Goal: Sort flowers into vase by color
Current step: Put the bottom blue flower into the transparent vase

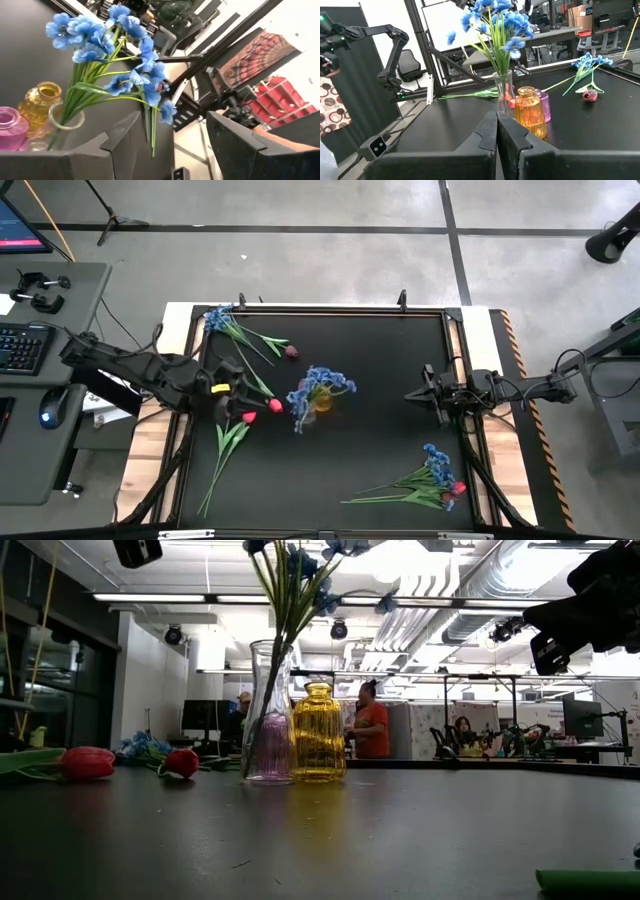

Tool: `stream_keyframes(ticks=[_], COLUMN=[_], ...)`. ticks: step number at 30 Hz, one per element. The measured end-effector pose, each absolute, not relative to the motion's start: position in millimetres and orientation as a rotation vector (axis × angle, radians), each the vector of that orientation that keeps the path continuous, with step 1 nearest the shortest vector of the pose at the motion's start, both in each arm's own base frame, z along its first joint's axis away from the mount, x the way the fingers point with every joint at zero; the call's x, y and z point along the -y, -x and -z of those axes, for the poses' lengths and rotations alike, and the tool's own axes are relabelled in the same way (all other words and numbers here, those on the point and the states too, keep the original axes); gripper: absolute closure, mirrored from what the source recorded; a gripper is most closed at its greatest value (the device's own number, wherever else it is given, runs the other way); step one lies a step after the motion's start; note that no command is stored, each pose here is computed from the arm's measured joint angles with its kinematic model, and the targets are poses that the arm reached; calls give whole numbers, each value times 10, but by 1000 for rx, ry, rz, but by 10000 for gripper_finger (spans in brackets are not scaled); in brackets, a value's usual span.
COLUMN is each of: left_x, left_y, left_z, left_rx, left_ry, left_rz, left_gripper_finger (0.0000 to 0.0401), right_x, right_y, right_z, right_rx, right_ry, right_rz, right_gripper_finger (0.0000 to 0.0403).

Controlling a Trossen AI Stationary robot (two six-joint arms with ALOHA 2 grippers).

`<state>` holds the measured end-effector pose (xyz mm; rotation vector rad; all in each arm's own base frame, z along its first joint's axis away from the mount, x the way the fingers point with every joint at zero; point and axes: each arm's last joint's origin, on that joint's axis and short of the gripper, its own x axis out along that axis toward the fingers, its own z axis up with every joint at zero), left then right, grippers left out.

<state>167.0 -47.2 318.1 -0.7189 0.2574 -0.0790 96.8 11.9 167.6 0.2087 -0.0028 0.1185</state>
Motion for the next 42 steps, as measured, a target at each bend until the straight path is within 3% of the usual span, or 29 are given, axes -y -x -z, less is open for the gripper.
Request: stream_keyframes(ticks=[10, 13, 18, 20, 25, 31, 35, 39, 42], left_x=[494, 506, 525, 529, 542, 535, 496, 435, 387], left_y=[-1780, -1821, -1891, -1916, -1960, -1947, -1895, -1795, -1684], left_z=[-3111, -3075, -3015, -2991, -2950, -2942, -2926, -2872, -2840], left_rx=[-280, -299, -327, -334, -353, -364, -416, -532, -620], left_ry=[794, 809, 828, 824, 816, 745, 674, 633, 601], left_rz=[17, 3, -23, -40, -51, -45, -16, 26, 65], left_gripper_finger=[188, 188, 188, 188, 188, 188, 188, 188, 188], right_x=[-101, -94, 20, 26, -56, -256, -597, -1055, -1389], right_y=[-969, -960, -887, -887, -999, -1398, -1896, -2377, -2603], right_z=[-1691, -1799, -2014, -2038, -2103, -2389, -2561, -2458, -2244], right_rx=[25, 131, 506, 543, 468, 265, 8, -465, -870], right_ry=[-222, -483, -1043, -1082, -1186, -1189, -1156, -1276, -1446], right_rz=[-56, -68, 134, 137, -111, -123, -240, -316, -157], right_gripper_finger=[403, 403, 403, 403, 403, 403, 403, 403, 403])
